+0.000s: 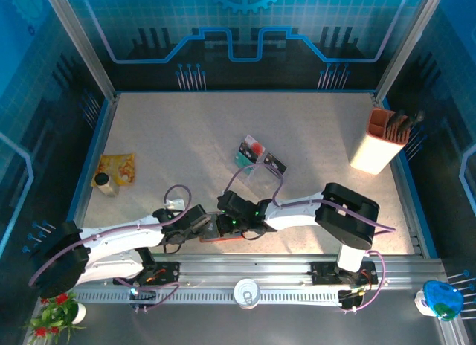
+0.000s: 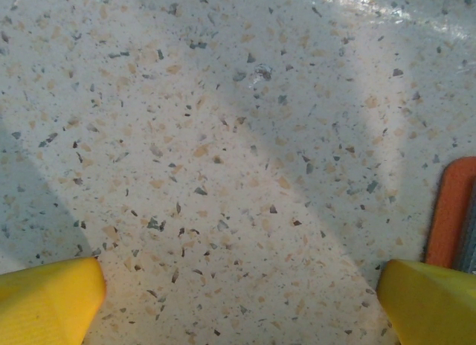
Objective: Put the credit cards into the card holder
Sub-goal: Insert the credit card into the card slot.
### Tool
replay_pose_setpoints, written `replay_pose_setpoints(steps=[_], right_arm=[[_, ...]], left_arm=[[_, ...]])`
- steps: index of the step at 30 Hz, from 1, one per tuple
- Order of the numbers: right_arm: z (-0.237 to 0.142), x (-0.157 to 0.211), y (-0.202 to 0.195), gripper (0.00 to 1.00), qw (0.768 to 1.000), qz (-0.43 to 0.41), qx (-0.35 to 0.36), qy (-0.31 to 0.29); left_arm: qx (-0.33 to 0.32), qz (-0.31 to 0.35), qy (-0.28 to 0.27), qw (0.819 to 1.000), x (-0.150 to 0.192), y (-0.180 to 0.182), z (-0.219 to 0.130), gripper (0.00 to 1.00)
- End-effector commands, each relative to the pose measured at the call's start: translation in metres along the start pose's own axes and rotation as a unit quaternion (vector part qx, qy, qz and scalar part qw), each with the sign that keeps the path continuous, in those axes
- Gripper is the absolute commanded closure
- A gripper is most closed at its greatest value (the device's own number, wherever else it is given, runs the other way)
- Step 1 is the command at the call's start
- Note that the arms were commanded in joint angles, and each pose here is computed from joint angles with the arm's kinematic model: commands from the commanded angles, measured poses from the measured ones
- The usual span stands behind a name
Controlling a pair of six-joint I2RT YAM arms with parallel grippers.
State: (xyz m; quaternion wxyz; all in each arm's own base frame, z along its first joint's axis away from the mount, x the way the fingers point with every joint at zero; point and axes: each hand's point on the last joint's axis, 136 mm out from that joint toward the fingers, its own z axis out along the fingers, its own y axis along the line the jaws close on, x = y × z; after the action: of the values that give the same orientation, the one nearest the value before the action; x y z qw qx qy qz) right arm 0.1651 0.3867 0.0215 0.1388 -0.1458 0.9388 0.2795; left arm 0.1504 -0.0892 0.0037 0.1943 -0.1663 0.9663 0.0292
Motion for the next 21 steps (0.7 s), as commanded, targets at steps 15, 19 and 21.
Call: replay_pose_setpoints(steps=[15,19,21], right_arm=[[-0.054,-0.025,-0.001,0.94,0.999,-0.014,-0.028,-0.044],[-0.074,-0.032,-0.024,0.83,0.998,-0.003,-0.016,-0.062],[-0.082,-0.034,-0.033,0.77,0.998,-0.002,-0.013,-0.068]], left_arm=[[0.055,0.0,0.009,0.998,-0.003,-0.015,-0.01,0.01],[0.079,-0.014,-0.013,0.997,-0.019,-0.014,-0.03,0.01],[0.095,-0.02,-0.023,0.995,-0.027,-0.016,-0.041,0.01]])
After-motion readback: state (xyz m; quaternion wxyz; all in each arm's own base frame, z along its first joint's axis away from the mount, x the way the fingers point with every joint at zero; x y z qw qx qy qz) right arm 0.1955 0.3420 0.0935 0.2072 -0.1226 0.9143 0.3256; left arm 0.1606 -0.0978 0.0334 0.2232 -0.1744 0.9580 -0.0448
